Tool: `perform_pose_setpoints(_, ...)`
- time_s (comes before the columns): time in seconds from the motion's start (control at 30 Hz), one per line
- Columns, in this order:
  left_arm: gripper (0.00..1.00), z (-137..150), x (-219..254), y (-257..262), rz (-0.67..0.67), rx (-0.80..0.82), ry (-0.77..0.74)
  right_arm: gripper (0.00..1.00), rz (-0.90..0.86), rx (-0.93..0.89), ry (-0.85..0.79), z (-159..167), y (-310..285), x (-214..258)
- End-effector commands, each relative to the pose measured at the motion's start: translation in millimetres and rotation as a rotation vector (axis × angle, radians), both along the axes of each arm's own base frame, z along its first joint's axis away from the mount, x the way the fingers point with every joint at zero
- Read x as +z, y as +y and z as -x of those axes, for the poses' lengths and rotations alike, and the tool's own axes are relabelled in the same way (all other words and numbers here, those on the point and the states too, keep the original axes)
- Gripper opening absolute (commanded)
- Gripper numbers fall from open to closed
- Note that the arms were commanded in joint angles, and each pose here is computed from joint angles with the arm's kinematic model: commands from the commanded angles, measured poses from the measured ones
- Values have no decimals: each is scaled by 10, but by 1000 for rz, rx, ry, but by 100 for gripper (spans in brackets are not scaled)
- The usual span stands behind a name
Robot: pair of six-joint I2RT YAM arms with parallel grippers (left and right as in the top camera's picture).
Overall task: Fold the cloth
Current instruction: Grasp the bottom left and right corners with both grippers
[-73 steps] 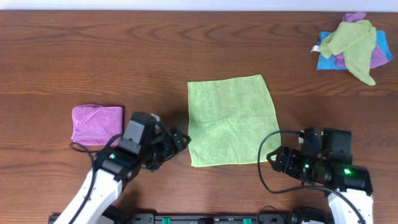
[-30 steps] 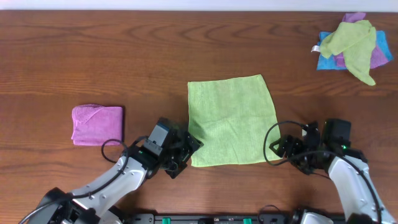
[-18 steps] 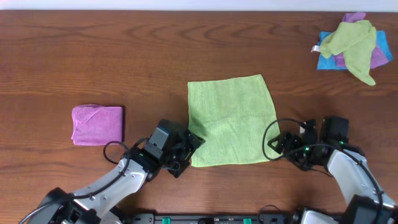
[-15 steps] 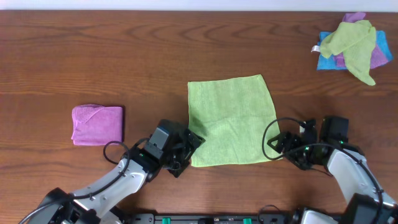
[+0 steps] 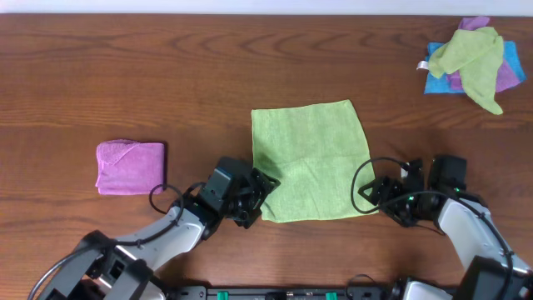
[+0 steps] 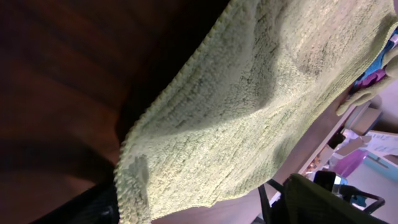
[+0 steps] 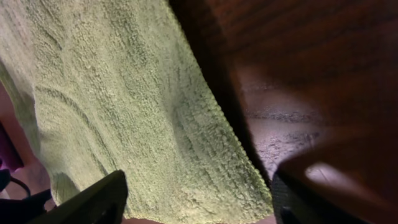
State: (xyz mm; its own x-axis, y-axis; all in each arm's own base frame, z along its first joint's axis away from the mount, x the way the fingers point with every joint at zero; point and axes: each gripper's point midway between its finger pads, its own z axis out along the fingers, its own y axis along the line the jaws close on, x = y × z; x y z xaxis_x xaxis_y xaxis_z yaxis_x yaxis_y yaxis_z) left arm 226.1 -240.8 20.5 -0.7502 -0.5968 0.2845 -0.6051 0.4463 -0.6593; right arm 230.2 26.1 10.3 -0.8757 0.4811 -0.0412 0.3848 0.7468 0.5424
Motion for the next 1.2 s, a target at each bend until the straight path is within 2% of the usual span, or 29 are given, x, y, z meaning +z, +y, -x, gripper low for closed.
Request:
perform_pose_setpoints(0.0,83,145,-253,113,-65,9,76,72,8,-11,48,63,-20,-130)
perform_pose_setpoints(0.17,79,157,-248,103,-59,3,80,68,-9,-9,100,99,-5,-279)
perform_pose_setpoints(0.23,75,168,-243,93,-53,-3,84,62,-17,-9,123,127,5,-329)
perform_pose_setpoints(0.33,65,172,-243,91,-52,-5,85,49,-14,5,117,125,4,-340)
perform_pose_setpoints(0.4,52,175,-245,92,-54,-11,82,43,-13,4,115,119,2,-339)
perform_pose_setpoints(0.47,29,176,-245,93,-55,-13,80,36,-11,12,111,119,3,-339)
perform_pose_setpoints(0.5,13,176,-245,93,-55,-13,80,33,-10,16,108,119,3,-339)
perform_pose_setpoints(0.53,6,176,-245,93,-55,-13,80,30,-10,17,108,119,3,-339)
perform_pose_setpoints(0.6,6,176,-245,93,-55,-13,80,24,-9,22,106,120,3,-339)
perform_pose_setpoints(0.67,6,176,-245,93,-56,-16,77,13,-9,24,104,119,4,-338)
perform_pose_setpoints(0.7,6,176,-245,93,-56,-16,77,5,-10,24,103,119,6,-337)
perform_pose_setpoints(0.73,6,176,-244,92,-57,-19,75,1,-16,31,98,115,18,-330)
perform_pose_setpoints(1.17,6,212,-139,48,13,-157,27,1,-44,60,77,189,93,-147)
